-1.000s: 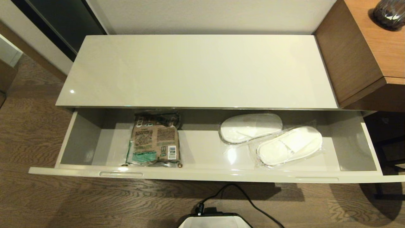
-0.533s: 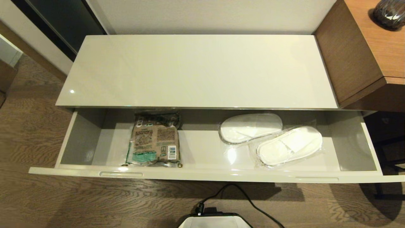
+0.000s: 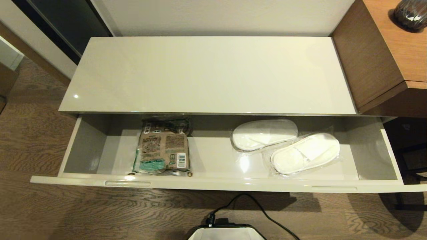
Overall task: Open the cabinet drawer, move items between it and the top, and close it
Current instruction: Take out the tissue from the drawer
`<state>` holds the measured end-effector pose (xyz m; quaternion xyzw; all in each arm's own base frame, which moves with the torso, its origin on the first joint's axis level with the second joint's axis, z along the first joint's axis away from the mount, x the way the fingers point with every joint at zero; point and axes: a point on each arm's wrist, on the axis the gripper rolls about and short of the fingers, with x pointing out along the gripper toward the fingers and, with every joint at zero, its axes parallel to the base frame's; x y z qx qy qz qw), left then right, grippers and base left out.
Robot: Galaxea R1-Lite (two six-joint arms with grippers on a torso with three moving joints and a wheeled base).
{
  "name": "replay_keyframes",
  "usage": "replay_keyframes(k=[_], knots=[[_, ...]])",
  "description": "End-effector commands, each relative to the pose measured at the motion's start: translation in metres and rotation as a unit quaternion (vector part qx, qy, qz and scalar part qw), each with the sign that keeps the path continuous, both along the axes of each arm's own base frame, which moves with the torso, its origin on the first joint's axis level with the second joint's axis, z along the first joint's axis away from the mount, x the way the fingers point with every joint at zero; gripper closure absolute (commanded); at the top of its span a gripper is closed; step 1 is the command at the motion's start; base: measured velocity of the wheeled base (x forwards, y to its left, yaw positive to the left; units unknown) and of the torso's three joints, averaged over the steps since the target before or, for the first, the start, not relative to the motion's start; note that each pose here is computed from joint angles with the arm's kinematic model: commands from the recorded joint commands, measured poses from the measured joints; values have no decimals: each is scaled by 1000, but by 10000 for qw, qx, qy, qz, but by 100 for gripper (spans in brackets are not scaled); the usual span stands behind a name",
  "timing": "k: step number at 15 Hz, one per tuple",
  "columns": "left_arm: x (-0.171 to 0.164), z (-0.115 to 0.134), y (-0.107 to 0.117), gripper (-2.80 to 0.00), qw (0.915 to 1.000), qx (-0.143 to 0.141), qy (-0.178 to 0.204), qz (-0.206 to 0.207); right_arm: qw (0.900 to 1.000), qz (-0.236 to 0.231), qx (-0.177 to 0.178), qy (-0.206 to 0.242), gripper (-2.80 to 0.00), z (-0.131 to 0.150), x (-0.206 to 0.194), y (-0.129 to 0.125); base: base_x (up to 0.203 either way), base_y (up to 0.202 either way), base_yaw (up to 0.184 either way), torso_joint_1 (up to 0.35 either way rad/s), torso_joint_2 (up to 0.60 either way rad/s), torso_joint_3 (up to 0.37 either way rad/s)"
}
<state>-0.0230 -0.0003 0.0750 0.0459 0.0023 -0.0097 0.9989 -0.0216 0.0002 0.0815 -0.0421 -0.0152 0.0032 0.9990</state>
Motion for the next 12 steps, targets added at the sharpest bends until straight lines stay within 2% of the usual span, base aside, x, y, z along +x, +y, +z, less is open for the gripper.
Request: replay_keyframes(k=[1,12], knots=[[0,0,0,0,10000,1,-5,4,10000,0,-2,5,0,0,0,0,0,0,0,0,0,0],[0,0,0,0,10000,1,-5,4,10000,0,-2,10,0,0,0,0,0,0,0,0,0,0]])
